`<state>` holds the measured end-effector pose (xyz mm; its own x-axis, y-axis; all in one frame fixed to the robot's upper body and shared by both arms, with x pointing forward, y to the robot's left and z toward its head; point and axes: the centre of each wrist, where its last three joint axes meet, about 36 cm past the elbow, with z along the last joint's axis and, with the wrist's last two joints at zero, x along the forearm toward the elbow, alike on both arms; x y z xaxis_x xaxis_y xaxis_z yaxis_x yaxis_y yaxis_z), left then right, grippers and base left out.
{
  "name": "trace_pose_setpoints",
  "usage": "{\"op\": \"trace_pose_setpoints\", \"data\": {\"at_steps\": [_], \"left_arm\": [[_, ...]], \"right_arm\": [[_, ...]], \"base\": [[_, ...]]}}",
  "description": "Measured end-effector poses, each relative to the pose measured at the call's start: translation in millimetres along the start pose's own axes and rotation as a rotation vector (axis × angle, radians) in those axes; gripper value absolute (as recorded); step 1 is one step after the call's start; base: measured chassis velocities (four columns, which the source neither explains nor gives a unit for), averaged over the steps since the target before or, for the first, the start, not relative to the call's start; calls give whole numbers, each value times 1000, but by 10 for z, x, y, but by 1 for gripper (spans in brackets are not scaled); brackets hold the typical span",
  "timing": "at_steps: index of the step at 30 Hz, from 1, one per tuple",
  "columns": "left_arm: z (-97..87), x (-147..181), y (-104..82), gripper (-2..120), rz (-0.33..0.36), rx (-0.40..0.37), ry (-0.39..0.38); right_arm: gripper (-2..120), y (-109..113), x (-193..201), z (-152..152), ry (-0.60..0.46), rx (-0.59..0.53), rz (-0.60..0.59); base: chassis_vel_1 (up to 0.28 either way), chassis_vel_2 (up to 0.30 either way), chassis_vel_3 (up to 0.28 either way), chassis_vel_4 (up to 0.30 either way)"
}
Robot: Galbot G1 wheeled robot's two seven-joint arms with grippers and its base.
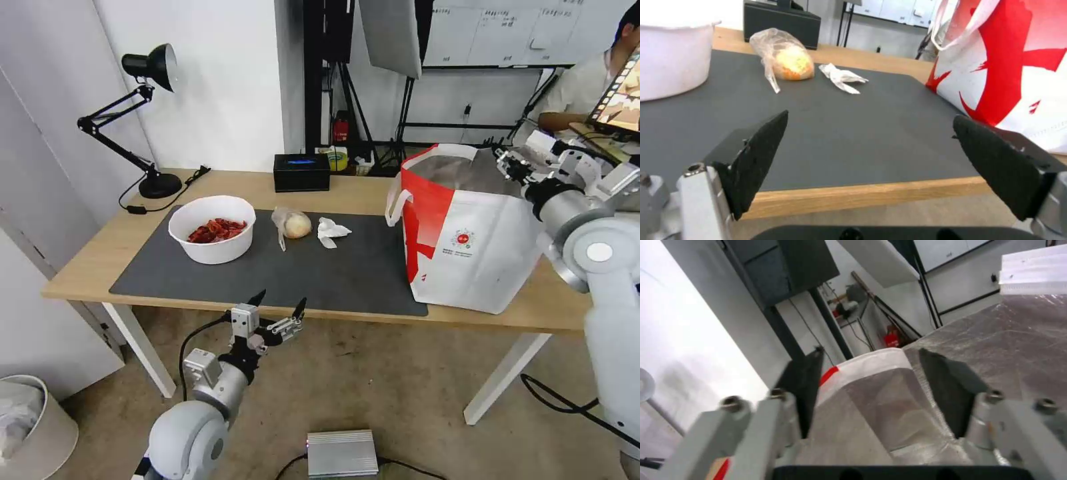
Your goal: Pick up the trash from the table and place it into the takeout bag.
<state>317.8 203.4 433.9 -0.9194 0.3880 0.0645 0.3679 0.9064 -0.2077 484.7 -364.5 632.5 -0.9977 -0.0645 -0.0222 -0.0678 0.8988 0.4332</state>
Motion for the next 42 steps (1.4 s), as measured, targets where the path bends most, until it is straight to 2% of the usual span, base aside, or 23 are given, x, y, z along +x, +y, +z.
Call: {"op": "trace_pose_setpoints", "data": {"at_steps": [2, 7, 8, 13, 20, 25, 28, 29, 32, 42], "left_arm": [[-8, 11, 0, 100, -1, -1, -1], [-16, 16, 0, 100, -2, -1, -3], [-20, 17, -1, 100, -2, -1, -5], [-45, 30, 9, 100, -7, -4, -11], [-98, 58, 42, 100, -17, -10, -24], [-125, 68, 70, 100, -23, -17, -30], [-150, 74, 87, 100, -23, -21, -38], [-150, 74, 87, 100, -23, -21, -38], [-163, 66, 121, 100, -23, -28, -51], [-153, 99, 274, 100, -30, -49, -55]], "right_arm": [[68, 13, 10, 0, 0, -1, -5], [78, 41, 27, -4, 0, -13, -21], [87, 74, 46, -13, 3, -33, -43], [100, 229, 147, -68, -6, -56, -113], [100, 416, 307, -131, -22, -78, -218], [100, 522, 434, -54, -6, -59, -298], [100, 618, 614, 187, 62, 19, -402], [100, 618, 614, 187, 62, 19, -402], [100, 630, 766, 398, 140, 124, -453], [100, 478, 1039, 881, 289, 270, -473]], "base": [[0, 0, 0, 0], [0, 0, 0, 0], [0, 0, 0, 0], [0, 0, 0, 0], [0, 0, 0, 0], [0, 0, 0, 0], [0, 0, 0, 0], [0, 0, 0, 0], [0, 0, 0, 0], [0, 0, 0, 0]]}}
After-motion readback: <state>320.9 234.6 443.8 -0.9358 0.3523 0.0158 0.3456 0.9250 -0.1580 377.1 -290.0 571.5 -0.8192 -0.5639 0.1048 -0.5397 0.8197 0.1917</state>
